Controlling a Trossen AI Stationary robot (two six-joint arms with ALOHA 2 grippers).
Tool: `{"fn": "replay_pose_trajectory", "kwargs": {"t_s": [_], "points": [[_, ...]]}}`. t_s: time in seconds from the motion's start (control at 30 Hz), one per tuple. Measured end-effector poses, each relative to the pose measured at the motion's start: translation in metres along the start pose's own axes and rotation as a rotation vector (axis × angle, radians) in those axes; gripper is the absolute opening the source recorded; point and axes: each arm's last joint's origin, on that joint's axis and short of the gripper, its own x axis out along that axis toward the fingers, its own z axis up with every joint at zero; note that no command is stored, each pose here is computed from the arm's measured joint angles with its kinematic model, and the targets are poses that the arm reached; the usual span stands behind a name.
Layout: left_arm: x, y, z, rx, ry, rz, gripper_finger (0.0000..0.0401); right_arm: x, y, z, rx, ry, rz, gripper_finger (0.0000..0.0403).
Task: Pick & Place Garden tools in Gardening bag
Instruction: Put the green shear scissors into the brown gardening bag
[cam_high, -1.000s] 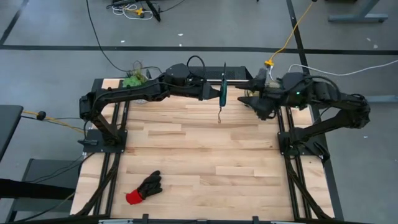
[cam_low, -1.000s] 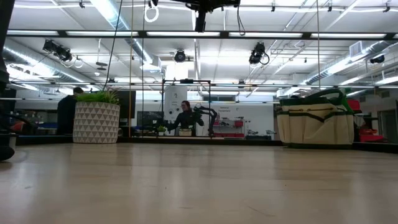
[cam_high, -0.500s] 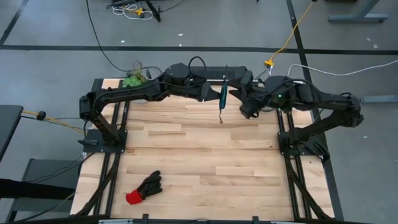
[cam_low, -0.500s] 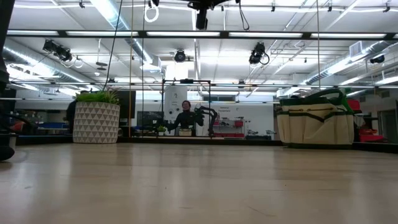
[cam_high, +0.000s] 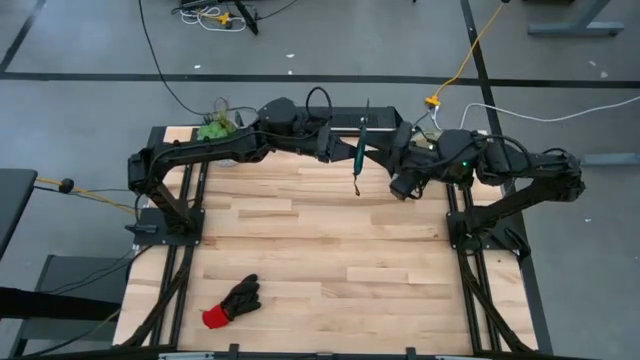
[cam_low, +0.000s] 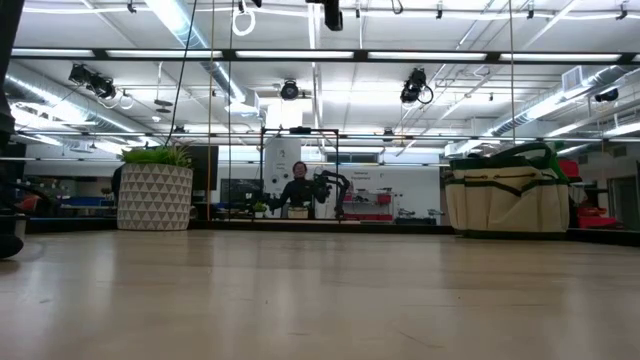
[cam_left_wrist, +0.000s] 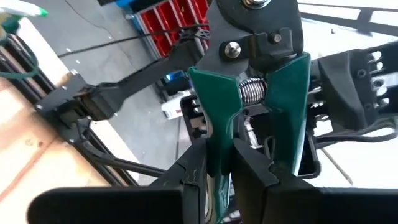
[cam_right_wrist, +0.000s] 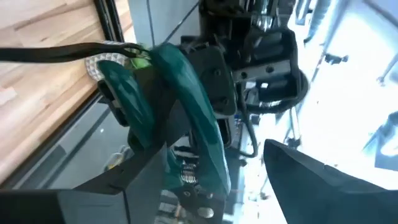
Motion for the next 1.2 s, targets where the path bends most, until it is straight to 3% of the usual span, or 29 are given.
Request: {"fn": "replay_pose_trajectory", "kwargs": {"t_s": [0.3, 1.2], "points": [[0.001, -0.003, -0.003, 0.000, 0.036, -0.026, 0.0058, -0.003, 0.000, 0.008, -0.127, -0.036, -0.010, 0.0274], [0.002, -0.004, -0.007, -0.002, 0.077, -0.040, 0.0058, 0.005, -0.008, 0.016, -0.171, -0.065, -0.103, 0.0267]]}}
